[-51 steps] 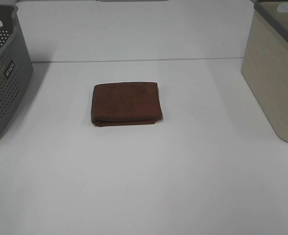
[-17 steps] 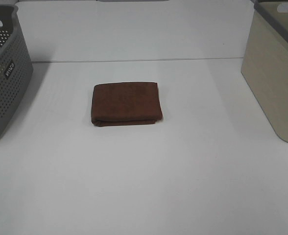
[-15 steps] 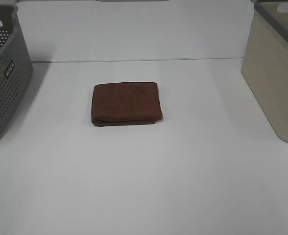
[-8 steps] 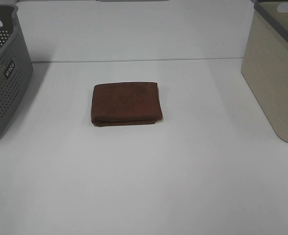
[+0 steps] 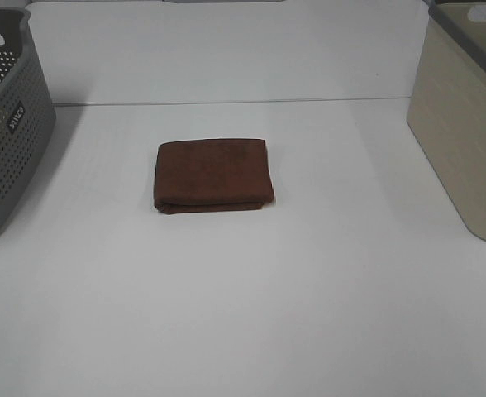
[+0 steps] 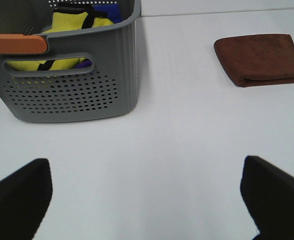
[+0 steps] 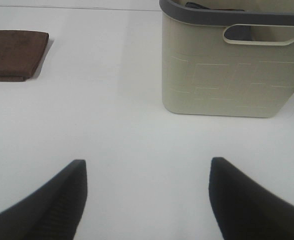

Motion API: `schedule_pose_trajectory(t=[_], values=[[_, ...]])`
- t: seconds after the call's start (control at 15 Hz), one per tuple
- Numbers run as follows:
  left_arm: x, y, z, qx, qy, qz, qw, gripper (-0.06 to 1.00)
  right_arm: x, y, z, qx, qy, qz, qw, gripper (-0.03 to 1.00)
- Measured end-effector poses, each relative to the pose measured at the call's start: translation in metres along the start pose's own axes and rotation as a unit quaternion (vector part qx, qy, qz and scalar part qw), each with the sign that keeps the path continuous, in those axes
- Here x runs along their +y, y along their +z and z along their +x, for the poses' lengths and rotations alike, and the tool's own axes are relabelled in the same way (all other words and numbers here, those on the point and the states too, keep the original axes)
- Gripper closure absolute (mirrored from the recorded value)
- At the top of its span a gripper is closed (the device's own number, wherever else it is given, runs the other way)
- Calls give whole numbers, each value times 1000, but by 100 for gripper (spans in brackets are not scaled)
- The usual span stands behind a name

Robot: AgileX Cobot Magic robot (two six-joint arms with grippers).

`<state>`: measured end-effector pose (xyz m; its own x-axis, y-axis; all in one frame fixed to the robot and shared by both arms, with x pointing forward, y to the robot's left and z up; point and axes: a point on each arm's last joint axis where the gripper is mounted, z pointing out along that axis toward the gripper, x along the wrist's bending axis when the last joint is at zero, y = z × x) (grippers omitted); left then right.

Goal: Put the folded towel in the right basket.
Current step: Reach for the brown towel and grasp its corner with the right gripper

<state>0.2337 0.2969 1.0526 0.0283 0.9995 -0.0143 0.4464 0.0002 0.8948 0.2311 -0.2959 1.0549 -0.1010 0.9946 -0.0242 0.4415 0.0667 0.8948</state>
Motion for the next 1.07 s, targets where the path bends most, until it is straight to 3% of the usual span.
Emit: schedule_pose_trajectory(t=[0.2, 0.33, 0.53, 0.87, 1.07], values=[[0, 0, 0, 0, 0, 0, 1000, -3, 7, 0, -1, -4, -2, -14, 1000, 31], [0, 0, 0, 0, 0, 0, 1000, -3, 32, 5, -3, -11, -4, -50, 999, 31], [0, 0, 0, 0, 0, 0, 1000, -3, 72, 30, -6, -11, -2, -48, 999, 31], [0, 0, 0, 0, 0, 0, 1000, -3, 166, 114, -5, 35, 55, 29, 997, 31], [0, 0, 0, 0, 0, 0, 1000, -3, 211, 187, -1, 76, 84, 125, 986, 31]])
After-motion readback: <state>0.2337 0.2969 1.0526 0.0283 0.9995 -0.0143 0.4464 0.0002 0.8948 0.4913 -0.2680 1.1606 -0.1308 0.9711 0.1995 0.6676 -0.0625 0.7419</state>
